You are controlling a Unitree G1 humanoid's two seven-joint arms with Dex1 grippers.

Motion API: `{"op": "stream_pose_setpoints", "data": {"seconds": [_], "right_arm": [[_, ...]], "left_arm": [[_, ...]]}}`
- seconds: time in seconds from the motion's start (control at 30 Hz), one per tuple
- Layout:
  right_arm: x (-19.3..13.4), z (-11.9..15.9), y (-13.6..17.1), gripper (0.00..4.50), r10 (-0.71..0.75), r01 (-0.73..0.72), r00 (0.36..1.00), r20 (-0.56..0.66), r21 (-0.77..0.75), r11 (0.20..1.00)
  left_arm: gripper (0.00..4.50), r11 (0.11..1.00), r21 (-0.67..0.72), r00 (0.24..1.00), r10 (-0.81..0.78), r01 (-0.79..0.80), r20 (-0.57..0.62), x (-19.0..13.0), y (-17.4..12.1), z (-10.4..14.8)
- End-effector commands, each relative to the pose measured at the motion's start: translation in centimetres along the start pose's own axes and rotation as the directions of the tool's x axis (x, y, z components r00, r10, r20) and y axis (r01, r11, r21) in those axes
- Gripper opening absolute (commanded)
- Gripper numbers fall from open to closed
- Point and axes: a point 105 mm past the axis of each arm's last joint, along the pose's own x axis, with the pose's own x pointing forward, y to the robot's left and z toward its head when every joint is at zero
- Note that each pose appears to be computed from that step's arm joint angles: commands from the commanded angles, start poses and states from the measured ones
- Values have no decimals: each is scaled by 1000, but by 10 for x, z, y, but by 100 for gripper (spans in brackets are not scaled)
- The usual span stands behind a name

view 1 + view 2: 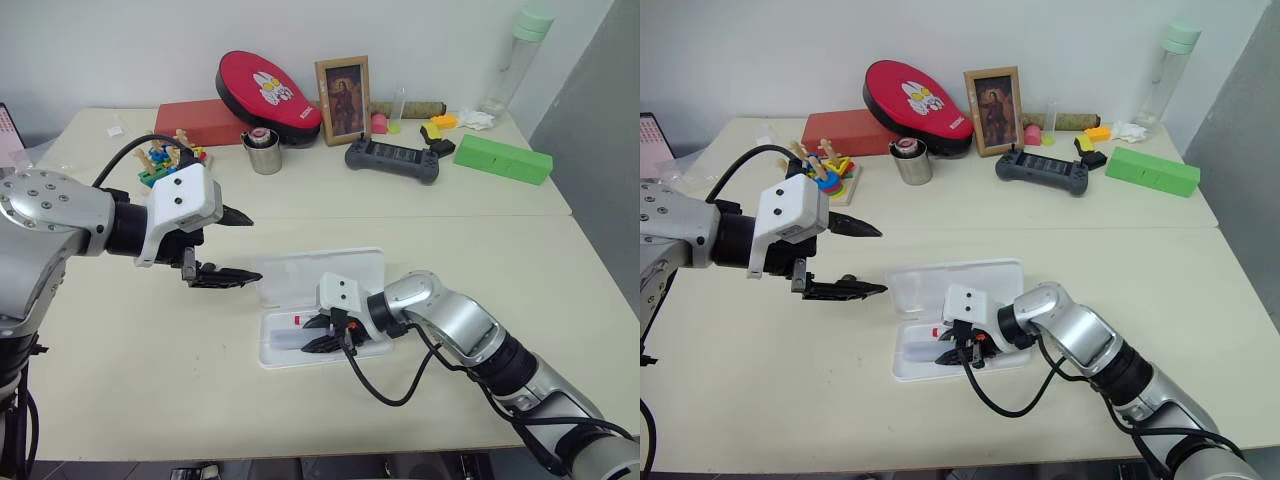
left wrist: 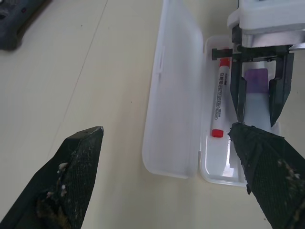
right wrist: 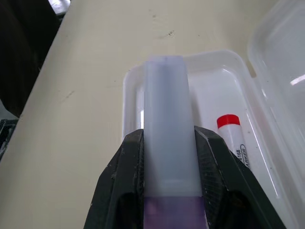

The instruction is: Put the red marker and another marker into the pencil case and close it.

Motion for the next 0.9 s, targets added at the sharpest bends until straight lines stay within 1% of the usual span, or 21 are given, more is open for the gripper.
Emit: {"op": "stream_pose_setpoints", "data": {"seconds": [0.03, 0.07, 0.23, 0.27, 0.3, 0.4, 0.5, 0.77, 0.9], "right_arm": [[2, 0, -2, 182, -15, 15, 1000, 5, -33, 999], [2, 0, -2, 192, -14, 14, 1000, 7, -35, 999], [-2, 6, -5, 319, -20, 20, 999, 26, -36, 999], [-3, 9, -6, 336, -21, 22, 999, 40, -29, 999], [-4, 12, -7, 370, -23, 24, 999, 48, -24, 999], [-11, 23, -8, 448, -26, 27, 996, 83, -16, 1000], [-24, 39, -9, 448, -35, 35, 991, 133, 2, 999], [-40, 55, -8, 448, -48, 49, 984, 172, -6, 999], [-55, 61, -13, 448, -100, 108, 978, 183, -35, 994]], "left_arm": [[450, 999, 40, 1000, 13, -13, -9, -4, 3, 5], [450, 999, 43, 1000, 14, -13, -9, -4, 3, 5], [450, 999, 44, 1000, 13, -13, -2, -3, 2, 7], [450, 999, 44, 1000, 15, -15, 0, -2, 3, 6], [450, 999, 44, 1000, 16, -16, 0, -2, 3, 6], [450, 999, 42, 1000, 17, -17, 3, -1, 3, 5], [450, 999, 39, 1000, 21, -21, 8, 1, 3, 2], [450, 999, 39, 999, 29, -31, 40, 6, 6, 3], [450, 998, -1, 997, 68, -68, 47, 3, 8, -2]]}}
